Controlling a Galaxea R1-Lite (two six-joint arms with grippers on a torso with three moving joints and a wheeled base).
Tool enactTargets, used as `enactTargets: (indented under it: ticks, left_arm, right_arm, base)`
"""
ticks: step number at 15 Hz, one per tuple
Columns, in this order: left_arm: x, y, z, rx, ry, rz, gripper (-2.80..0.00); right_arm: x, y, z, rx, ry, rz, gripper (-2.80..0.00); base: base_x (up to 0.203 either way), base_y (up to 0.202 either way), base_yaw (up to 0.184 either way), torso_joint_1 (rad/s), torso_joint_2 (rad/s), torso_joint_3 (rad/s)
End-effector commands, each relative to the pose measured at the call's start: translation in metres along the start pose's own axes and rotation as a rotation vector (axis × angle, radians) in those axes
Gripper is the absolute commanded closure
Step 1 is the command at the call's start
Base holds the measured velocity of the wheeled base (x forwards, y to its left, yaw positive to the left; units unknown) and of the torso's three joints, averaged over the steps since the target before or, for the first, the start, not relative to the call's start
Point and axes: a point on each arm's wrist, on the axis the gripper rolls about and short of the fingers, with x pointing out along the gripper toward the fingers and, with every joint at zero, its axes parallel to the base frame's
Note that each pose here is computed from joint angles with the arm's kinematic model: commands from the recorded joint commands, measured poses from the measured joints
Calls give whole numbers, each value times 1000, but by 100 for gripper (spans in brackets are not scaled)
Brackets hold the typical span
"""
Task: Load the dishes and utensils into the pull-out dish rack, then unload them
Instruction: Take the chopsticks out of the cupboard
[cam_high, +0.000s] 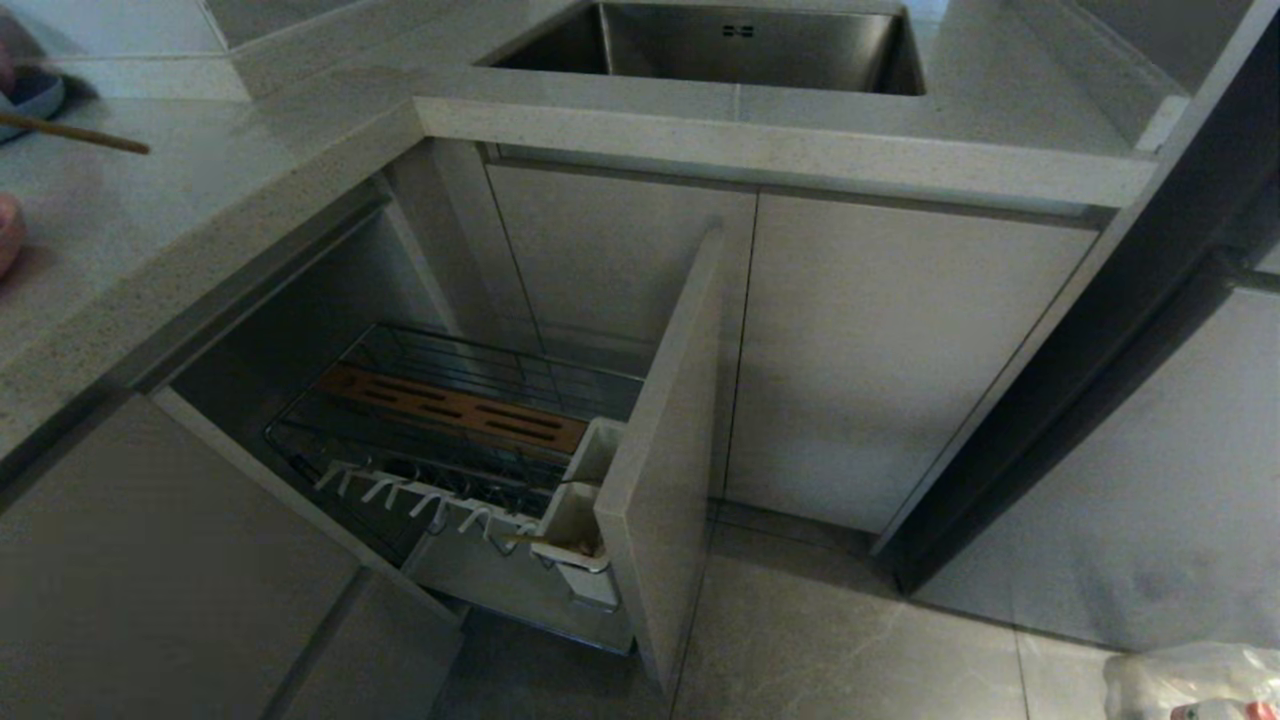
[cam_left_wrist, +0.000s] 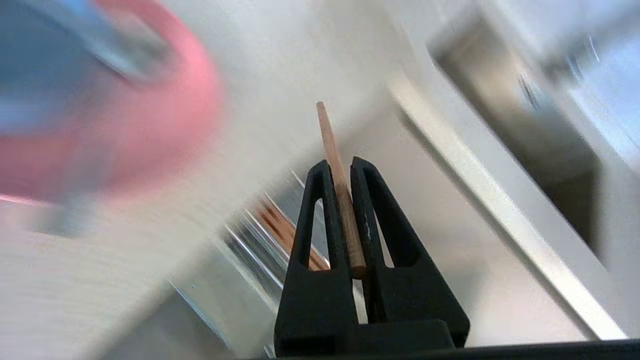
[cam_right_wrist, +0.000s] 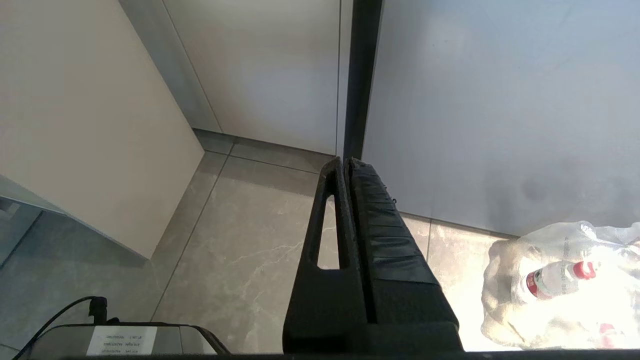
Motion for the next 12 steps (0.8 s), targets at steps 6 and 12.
enactTargets:
  ticks: [6, 12]
  left_arm:
    - [1, 25, -12, 101, -379, 218, 0]
    - [13, 56, -52, 206, -517, 220, 0]
  right_arm:
    - [0, 0, 0, 0, 0, 0, 0]
    - [0, 0, 0, 0, 0, 1, 0]
  base:
    - [0, 0, 0, 0, 0, 0]
    - [0, 0, 0, 0, 0, 0]
